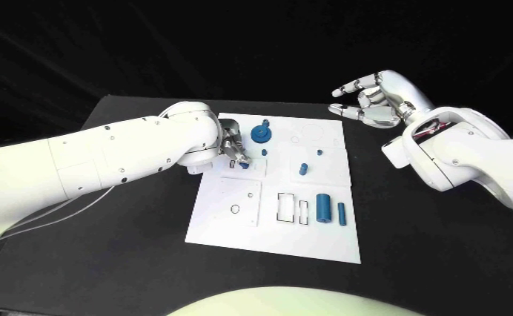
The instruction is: Assemble the parts on the task board
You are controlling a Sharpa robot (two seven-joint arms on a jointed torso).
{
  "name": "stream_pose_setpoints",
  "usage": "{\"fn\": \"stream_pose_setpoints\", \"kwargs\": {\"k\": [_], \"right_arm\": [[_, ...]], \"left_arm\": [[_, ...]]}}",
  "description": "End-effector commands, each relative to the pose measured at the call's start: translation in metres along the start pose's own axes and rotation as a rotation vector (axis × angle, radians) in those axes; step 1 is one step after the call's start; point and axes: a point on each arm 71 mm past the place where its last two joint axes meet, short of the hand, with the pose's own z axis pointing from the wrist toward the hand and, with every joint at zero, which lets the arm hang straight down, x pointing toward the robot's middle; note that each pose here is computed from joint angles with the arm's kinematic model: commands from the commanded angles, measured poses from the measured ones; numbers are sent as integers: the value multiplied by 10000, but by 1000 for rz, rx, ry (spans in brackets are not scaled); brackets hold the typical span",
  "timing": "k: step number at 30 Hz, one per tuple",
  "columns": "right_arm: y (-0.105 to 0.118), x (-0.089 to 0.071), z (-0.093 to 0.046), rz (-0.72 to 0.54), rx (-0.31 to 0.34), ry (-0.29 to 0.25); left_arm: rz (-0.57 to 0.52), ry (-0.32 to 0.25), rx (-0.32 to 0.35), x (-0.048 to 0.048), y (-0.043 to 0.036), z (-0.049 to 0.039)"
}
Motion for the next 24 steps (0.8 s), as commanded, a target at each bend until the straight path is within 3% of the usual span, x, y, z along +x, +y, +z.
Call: {"fn": "stream_pose_setpoints", "kwargs": {"k": [1, 24], "right_arm": [[8, 14, -2, -7, -11, 14], [6, 13, -6, -7, -11, 17]], "left_arm": [[30, 15, -6, 17, -10, -2], [52, 29, -15, 54, -14, 16]]}}
